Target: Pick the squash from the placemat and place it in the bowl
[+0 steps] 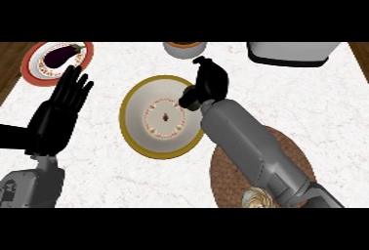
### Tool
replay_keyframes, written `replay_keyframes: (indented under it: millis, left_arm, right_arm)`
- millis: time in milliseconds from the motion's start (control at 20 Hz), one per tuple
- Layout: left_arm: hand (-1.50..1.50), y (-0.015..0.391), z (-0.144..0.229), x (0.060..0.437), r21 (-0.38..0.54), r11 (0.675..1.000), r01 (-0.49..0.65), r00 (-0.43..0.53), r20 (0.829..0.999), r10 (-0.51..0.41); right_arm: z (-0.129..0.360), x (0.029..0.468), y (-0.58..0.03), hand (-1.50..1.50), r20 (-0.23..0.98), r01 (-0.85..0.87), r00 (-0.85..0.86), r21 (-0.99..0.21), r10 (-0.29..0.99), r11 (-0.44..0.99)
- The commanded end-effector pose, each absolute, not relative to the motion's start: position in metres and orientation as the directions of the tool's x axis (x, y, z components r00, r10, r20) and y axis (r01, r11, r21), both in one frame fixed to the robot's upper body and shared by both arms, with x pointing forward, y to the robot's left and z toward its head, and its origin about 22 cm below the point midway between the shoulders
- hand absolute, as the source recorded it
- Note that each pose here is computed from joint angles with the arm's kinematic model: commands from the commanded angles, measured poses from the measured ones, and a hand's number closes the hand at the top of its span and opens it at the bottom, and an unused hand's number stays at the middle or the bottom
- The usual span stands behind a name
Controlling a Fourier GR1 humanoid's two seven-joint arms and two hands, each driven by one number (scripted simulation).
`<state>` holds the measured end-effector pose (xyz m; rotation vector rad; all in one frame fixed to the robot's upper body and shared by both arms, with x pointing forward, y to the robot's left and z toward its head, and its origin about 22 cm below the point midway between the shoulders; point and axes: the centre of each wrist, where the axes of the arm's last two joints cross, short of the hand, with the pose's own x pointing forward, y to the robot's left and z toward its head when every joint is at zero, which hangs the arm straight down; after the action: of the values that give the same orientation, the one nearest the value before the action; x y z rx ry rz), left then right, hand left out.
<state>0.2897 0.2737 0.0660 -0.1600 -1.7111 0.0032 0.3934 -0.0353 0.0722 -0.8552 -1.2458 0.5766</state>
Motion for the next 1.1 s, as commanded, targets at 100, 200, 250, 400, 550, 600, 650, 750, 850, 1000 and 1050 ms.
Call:
replay_keyframes:
  millis: [100,200,250,400,550,600,650,750,850,1000,1050]
  left_arm:
    - [0.00,0.282,0.061,0.288,-0.096,0.991,0.091,-0.142,0.984,0.108]
    - [0.00,0.286,0.070,0.290,-0.077,0.994,0.074,-0.140,0.986,0.087]
    - [0.00,0.275,0.061,0.286,-0.087,0.993,0.081,-0.130,0.987,0.097]
    - [0.00,0.293,0.058,0.275,-0.088,0.995,0.036,-0.127,0.988,0.092]
    - [0.00,0.294,0.063,0.278,-0.100,0.995,0.029,-0.123,0.987,0.103]
    - [0.00,0.306,0.061,0.266,-0.091,0.995,0.029,-0.119,0.988,0.094]
    - [0.00,0.288,0.063,0.279,-0.091,0.996,0.025,-0.124,0.988,0.093]
    - [0.00,0.298,0.044,0.266,-0.104,0.994,0.019,-0.105,0.989,0.106]
    - [0.00,0.303,0.050,0.266,-0.088,0.996,0.002,-0.127,0.988,0.088]
    - [0.00,0.310,0.045,0.260,-0.076,0.997,-0.021,-0.106,0.992,0.073]
    - [0.00,0.292,0.069,0.264,-0.097,0.995,-0.001,-0.115,0.989,0.096]
  right_arm:
    - [0.095,0.395,-0.037,-1.50,0.834,0.311,0.093,-0.543,0.544,0.780]
    - [0.091,0.393,-0.044,-1.50,0.885,0.373,0.069,-0.450,0.460,0.811]
    - [0.093,0.396,-0.047,-1.50,0.898,0.396,0.056,-0.422,0.437,0.816]
    - [0.085,0.392,-0.055,-1.50,0.919,0.427,0.040,-0.370,0.391,0.825]
    - [0.089,0.394,-0.078,-1.50,0.928,0.455,0.052,-0.351,0.369,0.818]
    - [0.065,0.374,-0.069,-1.50,0.931,0.455,0.049,-0.344,0.363,0.821]
    - [0.061,0.371,-0.089,-1.50,0.930,0.467,0.057,-0.346,0.363,0.814]
    - [0.049,0.358,-0.114,-1.50,0.930,0.468,0.064,-0.349,0.363,0.812]
    - [0.051,0.343,-0.139,-1.50,0.935,0.461,0.077,-0.341,0.345,0.819]
    - [0.055,0.307,-0.155,-1.50,0.949,0.450,0.080,-0.308,0.305,0.838]
    - [0.061,0.299,-0.167,-1.50,0.940,0.438,0.067,-0.329,0.334,0.837]
